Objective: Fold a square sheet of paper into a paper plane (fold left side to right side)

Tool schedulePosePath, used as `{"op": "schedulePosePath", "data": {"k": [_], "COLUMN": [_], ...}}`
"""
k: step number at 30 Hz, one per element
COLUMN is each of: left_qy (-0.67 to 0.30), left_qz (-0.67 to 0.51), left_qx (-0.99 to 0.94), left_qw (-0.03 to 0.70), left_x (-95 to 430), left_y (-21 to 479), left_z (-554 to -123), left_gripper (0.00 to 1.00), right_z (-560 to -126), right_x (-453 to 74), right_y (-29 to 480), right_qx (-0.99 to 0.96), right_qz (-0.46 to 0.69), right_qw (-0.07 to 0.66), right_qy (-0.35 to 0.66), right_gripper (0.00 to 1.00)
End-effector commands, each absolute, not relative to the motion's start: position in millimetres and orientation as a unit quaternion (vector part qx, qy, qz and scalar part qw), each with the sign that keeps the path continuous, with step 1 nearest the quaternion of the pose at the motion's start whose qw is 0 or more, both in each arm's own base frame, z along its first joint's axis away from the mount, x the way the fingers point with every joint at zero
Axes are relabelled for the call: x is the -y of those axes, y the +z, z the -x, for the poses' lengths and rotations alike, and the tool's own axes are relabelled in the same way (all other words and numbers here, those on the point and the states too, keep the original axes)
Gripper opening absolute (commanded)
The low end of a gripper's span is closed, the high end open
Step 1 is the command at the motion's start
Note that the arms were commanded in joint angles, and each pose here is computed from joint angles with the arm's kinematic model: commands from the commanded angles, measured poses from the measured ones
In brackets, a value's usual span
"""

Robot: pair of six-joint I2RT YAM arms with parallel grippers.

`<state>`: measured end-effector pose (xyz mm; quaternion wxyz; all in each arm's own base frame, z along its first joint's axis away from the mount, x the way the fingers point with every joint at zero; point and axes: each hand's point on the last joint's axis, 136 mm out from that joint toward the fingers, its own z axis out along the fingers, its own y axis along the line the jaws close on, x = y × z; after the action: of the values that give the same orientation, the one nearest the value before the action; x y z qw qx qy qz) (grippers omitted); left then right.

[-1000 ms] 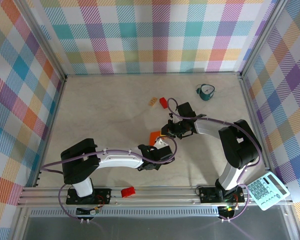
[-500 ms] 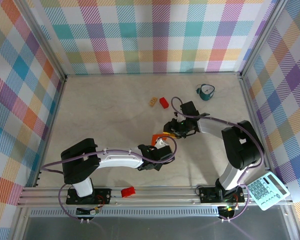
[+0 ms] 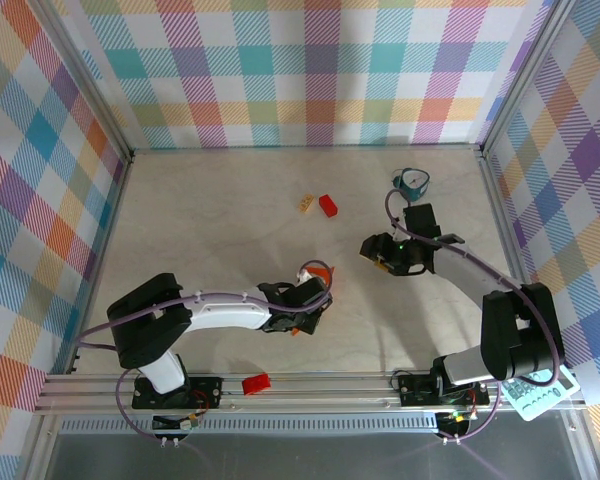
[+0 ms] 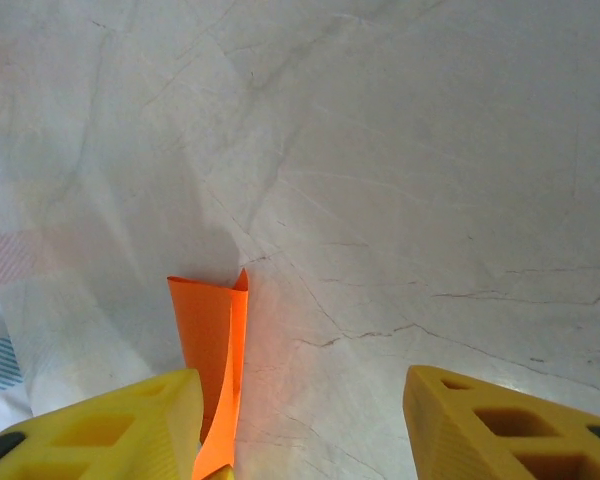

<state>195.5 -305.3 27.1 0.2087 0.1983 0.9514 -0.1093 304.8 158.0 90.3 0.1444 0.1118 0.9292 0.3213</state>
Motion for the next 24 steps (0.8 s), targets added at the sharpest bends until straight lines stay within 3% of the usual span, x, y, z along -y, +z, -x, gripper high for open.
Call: {"op": "schedulePosePath", "data": {"k": [1,13,24], "left_qy": [-0.188,-0.421,-0.486], "left_qz": [-0.174,-0.047,-0.006], "left_qx": [-0.946,-0.898,-0.869], "left_qw": [0.198,0.12,0.095], "left_x": [319,322,326], "left_y": [41,49,52], "left_z": [-196,-214,-223], "left_gripper": [0.0,0.0,0.0], "right_z": [-296,-288,-285], "right_x": [-159,-186,-219], "right_y": [83,81,70], "right_qx": [-0.932,-0.895,-0.891], "right_qz": [-0.092,-0.063,-0.031], "right_qw": [0.134,0.133,0.117], "right_qy": [0.324,0.42,0.438], "right_gripper": [0.55,0.65,0.65]}}
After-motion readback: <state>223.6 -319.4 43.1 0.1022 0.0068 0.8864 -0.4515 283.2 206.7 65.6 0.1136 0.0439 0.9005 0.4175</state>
